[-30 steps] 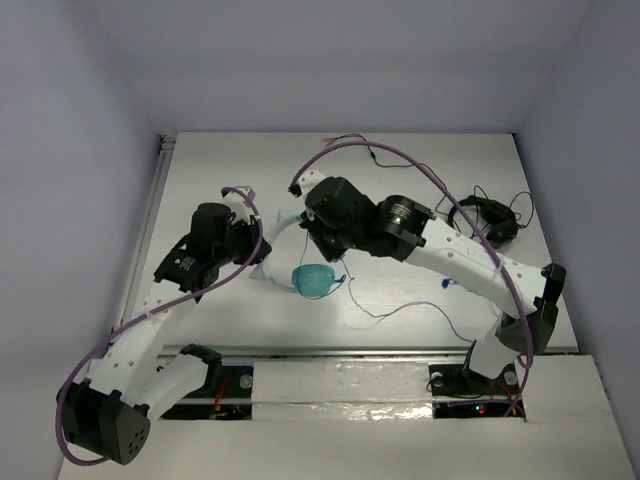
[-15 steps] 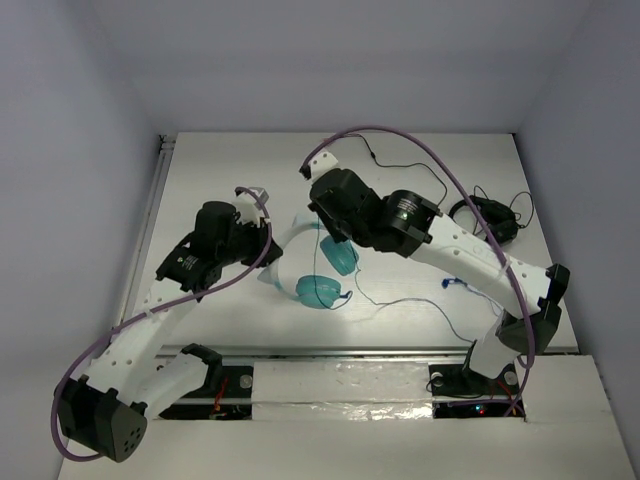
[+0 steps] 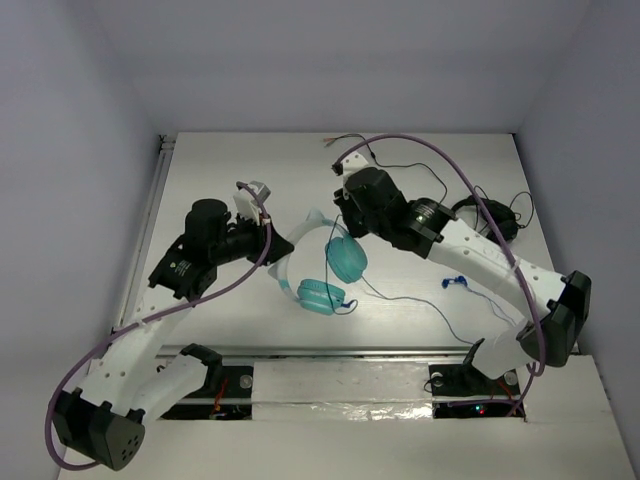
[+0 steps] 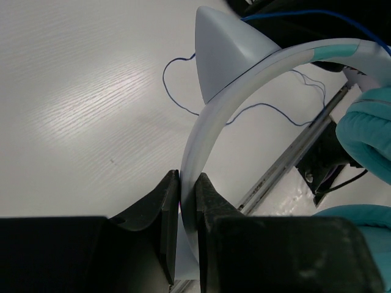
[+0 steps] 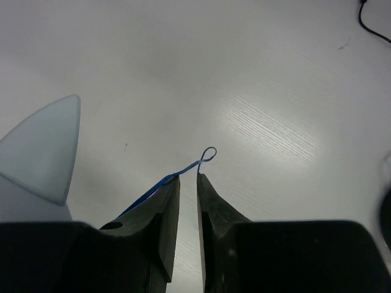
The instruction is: Wrap the headphones
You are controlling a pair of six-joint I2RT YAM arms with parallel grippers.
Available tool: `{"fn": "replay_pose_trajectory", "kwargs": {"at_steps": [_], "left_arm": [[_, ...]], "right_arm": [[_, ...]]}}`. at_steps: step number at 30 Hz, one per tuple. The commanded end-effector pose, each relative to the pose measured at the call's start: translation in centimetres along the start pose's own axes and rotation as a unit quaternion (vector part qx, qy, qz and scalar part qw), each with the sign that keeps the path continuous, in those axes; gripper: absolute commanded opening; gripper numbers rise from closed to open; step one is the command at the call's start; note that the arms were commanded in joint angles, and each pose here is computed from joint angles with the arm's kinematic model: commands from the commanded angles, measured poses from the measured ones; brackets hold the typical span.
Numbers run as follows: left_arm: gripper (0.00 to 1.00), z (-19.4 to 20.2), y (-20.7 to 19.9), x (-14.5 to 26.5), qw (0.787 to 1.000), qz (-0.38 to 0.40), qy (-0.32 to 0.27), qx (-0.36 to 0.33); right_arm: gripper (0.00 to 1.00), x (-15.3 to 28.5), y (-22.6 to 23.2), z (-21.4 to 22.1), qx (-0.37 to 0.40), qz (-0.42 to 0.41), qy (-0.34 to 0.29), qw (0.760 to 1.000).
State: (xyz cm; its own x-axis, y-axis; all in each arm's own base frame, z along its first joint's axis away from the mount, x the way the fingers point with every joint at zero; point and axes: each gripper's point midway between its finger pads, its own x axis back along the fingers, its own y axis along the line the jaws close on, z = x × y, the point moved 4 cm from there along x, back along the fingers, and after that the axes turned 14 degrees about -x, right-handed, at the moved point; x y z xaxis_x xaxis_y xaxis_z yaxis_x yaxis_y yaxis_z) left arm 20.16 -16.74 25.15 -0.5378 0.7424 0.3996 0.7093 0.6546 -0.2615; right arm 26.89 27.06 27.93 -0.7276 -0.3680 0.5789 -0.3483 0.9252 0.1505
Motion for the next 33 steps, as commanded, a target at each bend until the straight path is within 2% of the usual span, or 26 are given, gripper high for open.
{"fn": "replay_pose_trajectory", "kwargs": {"at_steps": [1, 3, 5, 6, 8, 9, 10, 11, 13, 15, 16, 19, 28, 31, 32, 33], "left_arm": [[0.00, -5.2, -2.8, 1.6, 0.993, 0.066, -0.094, -0.037], [0.00, -5.5, -3.5, 2.1, 0.990, 0.082, -0.107, -0.039], [0.00, -6.3, -4.1, 2.6, 0.987, 0.094, -0.126, -0.045], [0.00, -6.5, -4.2, 2.8, 0.986, 0.095, -0.132, -0.044], [0.00, -7.4, -4.5, 3.2, 0.984, 0.092, -0.147, -0.038], [0.00, -7.8, -4.6, 3.4, 0.983, 0.094, -0.153, -0.037], [0.00, -8.4, -4.8, 3.6, 0.981, 0.097, -0.163, -0.038], [0.00, -9.0, -5.1, 4.0, 0.980, 0.099, -0.172, -0.032], [0.00, -10.0, -5.4, 4.4, 0.977, 0.099, -0.185, -0.032], [0.00, -11.0, -5.7, 5.0, 0.975, 0.097, -0.197, -0.032], [0.00, -11.2, -5.7, 5.1, 0.975, 0.096, -0.197, -0.033], [0.00, -11.6, -5.6, 5.2, 0.977, 0.086, -0.191, -0.028], [0.00, -14.0, -5.0, 6.0, 0.977, 0.042, -0.211, -0.009], [0.00, -14.7, -4.8, 6.0, 0.975, 0.034, -0.218, -0.003], [0.00, -15.1, -4.8, 6.2, 0.974, 0.030, -0.225, -0.002], [0.00, -15.2, -4.7, 6.2, 0.974, 0.026, -0.227, -0.002]], "right_arm": [[0.24, 1.4, 1.8, -3.4, -0.043, -0.076, -0.078, 0.993], [0.23, 2.1, 2.0, -3.7, -0.057, -0.105, -0.091, 0.989], [0.23, 1.7, 2.2, -2.1, -0.064, -0.140, -0.076, 0.985], [0.23, 2.4, 2.3, -3.0, -0.074, -0.166, -0.100, 0.978], [0.22, 1.9, 2.5, -1.1, -0.084, -0.199, -0.089, 0.972], [0.23, 2.5, 3.7, -1.5, -0.084, -0.262, -0.101, 0.956], [0.23, 3.2, 4.2, -1.3, -0.085, -0.291, -0.106, 0.947], [0.25, 2.7, 4.5, 0.2, -0.088, -0.309, -0.091, 0.943], [0.35, 3.0, 5.1, -0.7, -0.094, -0.347, -0.125, 0.925], [0.51, 2.4, 4.9, -0.6, -0.105, -0.352, -0.141, 0.919], [0.55, 2.0, 4.5, -0.8, -0.110, -0.348, -0.148, 0.919], [0.55, 0.9, 4.8, -0.5, -0.107, -0.371, -0.136, 0.912], [0.55, -1.3, 5.8, 3.9, -0.148, -0.429, -0.083, 0.887], [0.55, -1.9, 4.5, 5.1, -0.184, -0.389, -0.084, 0.899], [0.54, -2.2, 3.8, 5.3, -0.200, -0.363, -0.089, 0.906], [0.54, -3.1, 2.3, 5.4, -0.221, -0.303, -0.098, 0.922]]}}
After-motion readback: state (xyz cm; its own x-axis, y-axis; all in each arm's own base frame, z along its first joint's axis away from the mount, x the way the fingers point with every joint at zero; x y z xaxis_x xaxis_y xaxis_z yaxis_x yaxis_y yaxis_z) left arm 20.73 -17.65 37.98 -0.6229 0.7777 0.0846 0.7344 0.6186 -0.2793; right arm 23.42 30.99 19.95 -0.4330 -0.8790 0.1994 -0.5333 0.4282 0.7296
